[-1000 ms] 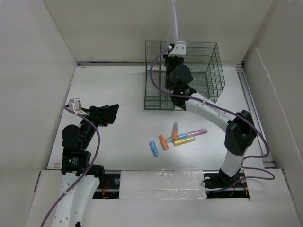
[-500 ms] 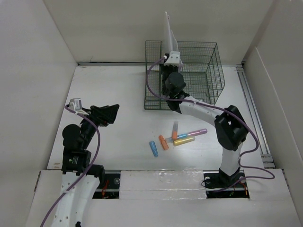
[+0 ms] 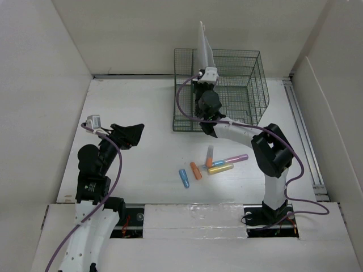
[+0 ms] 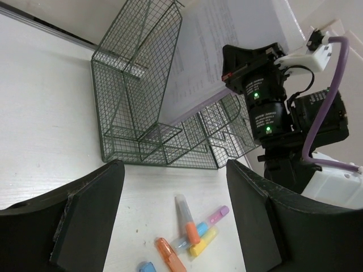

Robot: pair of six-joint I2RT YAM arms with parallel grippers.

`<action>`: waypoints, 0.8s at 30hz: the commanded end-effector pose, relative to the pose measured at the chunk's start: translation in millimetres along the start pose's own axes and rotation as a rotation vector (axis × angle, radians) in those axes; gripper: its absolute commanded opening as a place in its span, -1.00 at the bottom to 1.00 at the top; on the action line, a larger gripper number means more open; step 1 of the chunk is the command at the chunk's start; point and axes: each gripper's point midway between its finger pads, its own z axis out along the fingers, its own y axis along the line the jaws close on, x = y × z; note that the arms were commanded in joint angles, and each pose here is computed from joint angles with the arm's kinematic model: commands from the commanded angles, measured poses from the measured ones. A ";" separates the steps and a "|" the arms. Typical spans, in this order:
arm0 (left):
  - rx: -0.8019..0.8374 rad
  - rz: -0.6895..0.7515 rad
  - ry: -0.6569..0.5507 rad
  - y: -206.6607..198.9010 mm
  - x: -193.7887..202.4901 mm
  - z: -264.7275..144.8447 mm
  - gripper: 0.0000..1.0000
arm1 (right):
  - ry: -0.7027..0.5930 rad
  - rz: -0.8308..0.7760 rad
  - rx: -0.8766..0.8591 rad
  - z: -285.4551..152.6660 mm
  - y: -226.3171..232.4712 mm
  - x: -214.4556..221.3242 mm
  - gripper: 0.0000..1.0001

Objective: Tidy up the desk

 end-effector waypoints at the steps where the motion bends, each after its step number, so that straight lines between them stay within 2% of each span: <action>1: 0.052 0.030 -0.029 -9.6 -6.4 2.1 0.36 | -0.050 0.137 -0.011 -2.3 -1.1 -10.3 -1.00; 12: 0.066 0.009 -0.016 -9.4 -1.6 4.0 0.36 | 0.087 0.151 -0.003 -14.0 -0.2 37.5 -1.00; 18: 0.062 0.012 -0.012 -10.3 -3.0 4.8 0.35 | 0.161 0.159 0.006 -16.3 2.6 54.6 -0.62; 19: 0.058 0.015 -0.012 -10.1 -4.0 5.3 0.35 | 0.178 0.148 0.006 -17.3 2.8 59.1 -0.50; 24: 0.015 0.039 -0.031 -10.8 -17.3 5.6 0.34 | 0.156 0.169 0.012 -9.2 1.6 46.5 -0.41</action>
